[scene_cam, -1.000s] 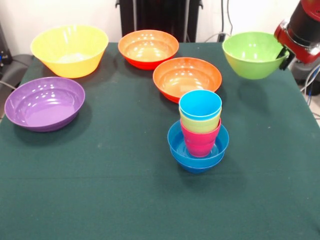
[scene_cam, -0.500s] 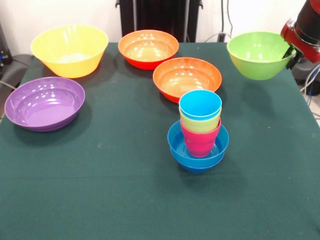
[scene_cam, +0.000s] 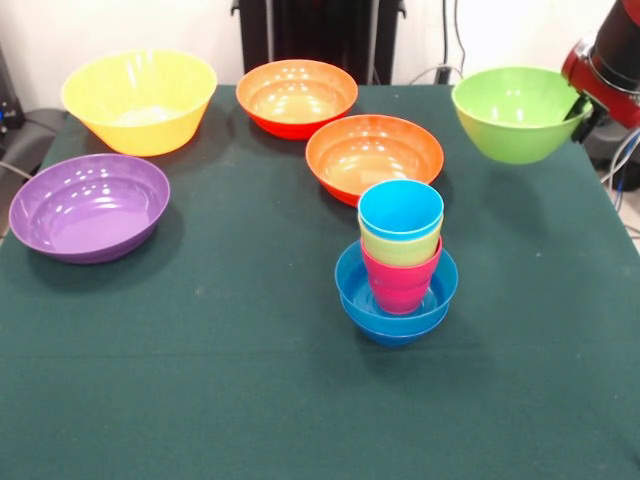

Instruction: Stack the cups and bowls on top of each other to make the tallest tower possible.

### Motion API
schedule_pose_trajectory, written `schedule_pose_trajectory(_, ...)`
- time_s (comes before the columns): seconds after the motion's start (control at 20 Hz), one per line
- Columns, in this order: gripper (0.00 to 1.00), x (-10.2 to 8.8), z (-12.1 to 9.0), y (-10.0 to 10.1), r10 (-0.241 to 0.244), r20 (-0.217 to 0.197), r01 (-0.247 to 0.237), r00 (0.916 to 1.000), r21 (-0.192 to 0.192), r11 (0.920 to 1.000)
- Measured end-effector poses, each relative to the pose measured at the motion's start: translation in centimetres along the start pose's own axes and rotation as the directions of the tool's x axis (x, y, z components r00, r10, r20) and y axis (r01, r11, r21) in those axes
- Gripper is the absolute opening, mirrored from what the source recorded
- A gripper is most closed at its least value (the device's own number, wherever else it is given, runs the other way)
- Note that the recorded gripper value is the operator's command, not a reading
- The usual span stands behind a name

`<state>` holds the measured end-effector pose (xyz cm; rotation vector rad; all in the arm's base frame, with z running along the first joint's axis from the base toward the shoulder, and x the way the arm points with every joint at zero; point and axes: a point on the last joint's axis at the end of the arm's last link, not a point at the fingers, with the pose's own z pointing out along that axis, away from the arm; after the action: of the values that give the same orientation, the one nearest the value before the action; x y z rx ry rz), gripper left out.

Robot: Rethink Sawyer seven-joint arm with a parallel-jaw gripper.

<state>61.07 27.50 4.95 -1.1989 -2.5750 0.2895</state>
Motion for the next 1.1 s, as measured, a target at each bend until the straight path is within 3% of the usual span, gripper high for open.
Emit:
schedule_pose_trajectory(0.15,0.00,-1.1,-0.6,-0.1,0.003,-0.001,-0.003,1.0000,0.008,1.0000)
schedule_pose_trajectory(0.65,0.00,-8.3,-5.4,-1.5,0.051,-0.030,-0.048,0.9983,0.083,0.9954)
schedule_pose_trajectory(1.1,0.00,-11.6,-9.4,-1.9,0.070,-0.033,-0.066,0.9970,0.105,0.9922)
